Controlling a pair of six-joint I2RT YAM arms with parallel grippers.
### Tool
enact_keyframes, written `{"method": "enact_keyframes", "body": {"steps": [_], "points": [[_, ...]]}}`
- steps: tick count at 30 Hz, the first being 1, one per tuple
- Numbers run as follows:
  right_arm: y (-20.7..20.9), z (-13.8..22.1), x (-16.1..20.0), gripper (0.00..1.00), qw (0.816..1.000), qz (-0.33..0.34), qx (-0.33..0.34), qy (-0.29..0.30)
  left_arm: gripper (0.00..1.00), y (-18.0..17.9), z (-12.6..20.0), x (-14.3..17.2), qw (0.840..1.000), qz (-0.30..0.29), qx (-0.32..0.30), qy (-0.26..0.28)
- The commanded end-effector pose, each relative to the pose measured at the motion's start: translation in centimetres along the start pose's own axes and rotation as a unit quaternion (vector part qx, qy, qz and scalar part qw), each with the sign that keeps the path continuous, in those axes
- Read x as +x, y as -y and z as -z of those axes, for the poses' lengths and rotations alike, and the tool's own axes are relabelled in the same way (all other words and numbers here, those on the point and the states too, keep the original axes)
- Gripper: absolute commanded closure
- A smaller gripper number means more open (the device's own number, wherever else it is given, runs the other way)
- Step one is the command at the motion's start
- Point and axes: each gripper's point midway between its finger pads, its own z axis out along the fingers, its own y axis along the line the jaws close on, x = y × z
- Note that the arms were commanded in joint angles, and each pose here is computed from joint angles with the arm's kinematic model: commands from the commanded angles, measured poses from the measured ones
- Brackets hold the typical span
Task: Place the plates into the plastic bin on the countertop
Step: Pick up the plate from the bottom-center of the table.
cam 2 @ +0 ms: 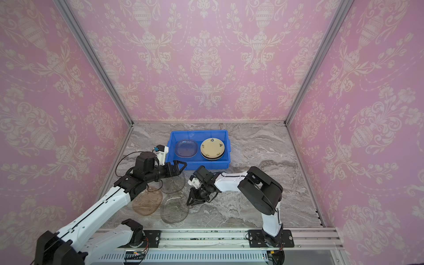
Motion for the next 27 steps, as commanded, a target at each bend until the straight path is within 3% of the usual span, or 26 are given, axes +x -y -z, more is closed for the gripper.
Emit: {"method": "enact_keyframes", "body": {"steps": [1,8,27], "points": [[-0.7,-0.5,-0.2,0.75,1.0,-0.002,-0.01,-0.012,0.01,-0.2,0.5,0.2,1.0,0.004,-0.004,0.0],[-0.3,-0.9,-0.4,0.81,1.0,-0.007,0.002,-0.023,0.01,-0.6,0.2,0.2,1.0,0.002,-0.011,-0.005],[0.1,-1.1,-0.4,0.86,0.999,-0.013,0.023,-0.033,0.01,-1.1,-0.8,0.1,1.0,-0.003,-0.018,-0.015]]}}
